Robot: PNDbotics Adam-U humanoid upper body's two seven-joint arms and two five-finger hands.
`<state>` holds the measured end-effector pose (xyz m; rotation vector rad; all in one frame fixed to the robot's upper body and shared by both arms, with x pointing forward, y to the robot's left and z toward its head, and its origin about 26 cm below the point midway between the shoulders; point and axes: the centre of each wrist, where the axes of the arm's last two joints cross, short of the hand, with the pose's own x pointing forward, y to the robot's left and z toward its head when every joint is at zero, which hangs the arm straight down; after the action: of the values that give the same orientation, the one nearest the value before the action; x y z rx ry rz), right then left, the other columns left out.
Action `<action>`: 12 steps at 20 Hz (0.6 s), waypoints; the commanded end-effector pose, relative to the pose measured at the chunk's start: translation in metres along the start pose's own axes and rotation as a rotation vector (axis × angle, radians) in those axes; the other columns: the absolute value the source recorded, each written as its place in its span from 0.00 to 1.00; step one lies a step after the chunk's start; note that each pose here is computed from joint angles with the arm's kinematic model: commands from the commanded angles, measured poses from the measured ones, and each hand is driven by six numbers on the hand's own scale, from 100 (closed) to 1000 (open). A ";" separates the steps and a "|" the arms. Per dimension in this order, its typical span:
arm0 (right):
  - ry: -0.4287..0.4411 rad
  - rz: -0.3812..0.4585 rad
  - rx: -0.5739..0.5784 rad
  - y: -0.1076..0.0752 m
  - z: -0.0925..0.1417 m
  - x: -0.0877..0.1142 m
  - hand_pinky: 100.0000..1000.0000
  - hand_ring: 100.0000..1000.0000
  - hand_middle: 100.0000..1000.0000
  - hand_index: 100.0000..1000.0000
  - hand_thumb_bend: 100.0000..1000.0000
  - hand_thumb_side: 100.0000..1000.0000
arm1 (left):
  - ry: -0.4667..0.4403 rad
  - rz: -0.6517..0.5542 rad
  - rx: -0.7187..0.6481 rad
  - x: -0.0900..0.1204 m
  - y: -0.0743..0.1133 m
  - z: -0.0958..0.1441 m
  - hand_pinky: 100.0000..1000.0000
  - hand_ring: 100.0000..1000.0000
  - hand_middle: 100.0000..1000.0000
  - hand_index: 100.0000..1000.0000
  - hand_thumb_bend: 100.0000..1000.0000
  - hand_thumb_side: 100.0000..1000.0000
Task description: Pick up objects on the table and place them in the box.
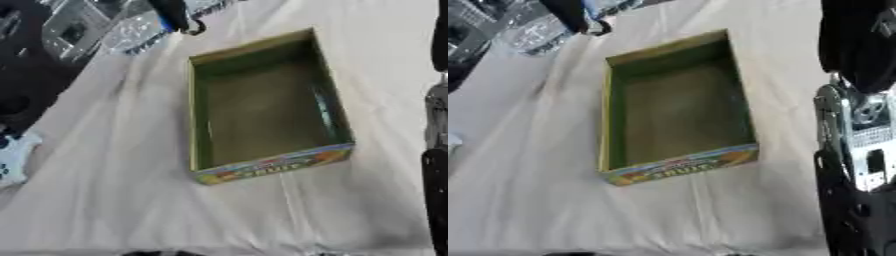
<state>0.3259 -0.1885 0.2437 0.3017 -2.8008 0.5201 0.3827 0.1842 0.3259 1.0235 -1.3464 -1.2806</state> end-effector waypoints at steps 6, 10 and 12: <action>-0.042 0.001 -0.009 0.001 -0.012 0.008 0.77 0.97 0.90 0.93 0.00 1.00 | 0.124 0.147 -0.252 0.014 -0.003 0.002 0.00 0.24 0.57 0.47 0.24 0.05; -0.047 -0.005 -0.013 0.003 -0.013 0.009 0.76 0.97 0.90 0.93 0.00 1.00 | 0.092 0.169 -0.274 0.023 -0.009 -0.001 0.00 0.24 0.58 0.48 0.23 0.08; -0.049 -0.009 -0.014 0.004 -0.014 0.009 0.76 0.97 0.90 0.93 0.00 1.00 | 0.078 0.180 -0.282 0.028 -0.012 -0.002 0.00 0.24 0.59 0.49 0.23 0.10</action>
<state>0.3231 -0.1844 0.2499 0.3167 -2.8162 0.4981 0.3811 0.1550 0.3081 0.8936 -1.3718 -1.3448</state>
